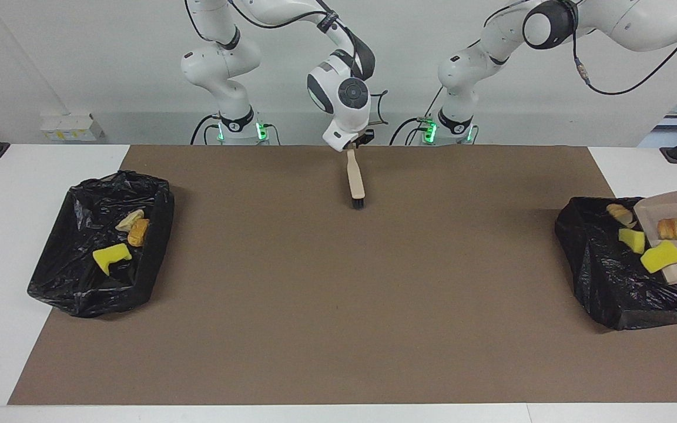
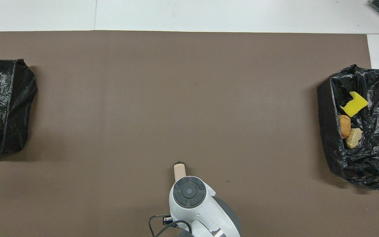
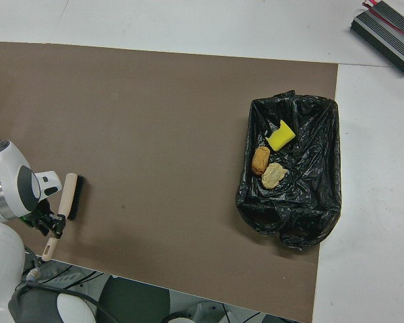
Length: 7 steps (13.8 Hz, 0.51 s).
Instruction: Sweep and dump trash in bin
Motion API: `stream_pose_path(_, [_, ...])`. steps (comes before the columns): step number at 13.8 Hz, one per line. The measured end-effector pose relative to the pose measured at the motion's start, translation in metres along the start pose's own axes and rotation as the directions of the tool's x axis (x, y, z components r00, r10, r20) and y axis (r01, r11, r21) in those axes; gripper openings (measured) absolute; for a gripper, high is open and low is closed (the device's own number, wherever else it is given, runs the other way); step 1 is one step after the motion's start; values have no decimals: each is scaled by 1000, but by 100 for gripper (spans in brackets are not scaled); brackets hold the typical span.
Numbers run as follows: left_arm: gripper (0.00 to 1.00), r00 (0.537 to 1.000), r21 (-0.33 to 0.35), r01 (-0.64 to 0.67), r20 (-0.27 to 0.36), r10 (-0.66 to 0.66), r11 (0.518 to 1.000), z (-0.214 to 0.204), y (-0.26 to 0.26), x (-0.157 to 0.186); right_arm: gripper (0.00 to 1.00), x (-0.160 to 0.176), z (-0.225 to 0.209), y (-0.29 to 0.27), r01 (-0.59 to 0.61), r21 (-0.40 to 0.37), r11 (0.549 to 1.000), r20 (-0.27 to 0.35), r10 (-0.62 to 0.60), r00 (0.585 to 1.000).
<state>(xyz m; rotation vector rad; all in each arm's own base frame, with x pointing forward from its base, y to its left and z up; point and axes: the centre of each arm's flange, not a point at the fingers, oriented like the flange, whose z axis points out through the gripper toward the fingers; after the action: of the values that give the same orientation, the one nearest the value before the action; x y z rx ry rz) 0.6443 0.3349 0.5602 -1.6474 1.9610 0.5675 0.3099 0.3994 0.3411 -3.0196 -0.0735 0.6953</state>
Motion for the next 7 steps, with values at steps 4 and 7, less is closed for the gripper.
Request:
stream_pose_path(4, [33, 994, -12, -13, 111, 15, 1000, -15, 1, -11, 99, 21, -62, 25, 9, 37, 999, 21, -10, 1000])
stream_pose_path(7, [33, 988, 22, 8, 157, -11, 1000, -60, 9, -26, 100, 42, -126, 61, 3, 87, 996, -8, -2, 1000])
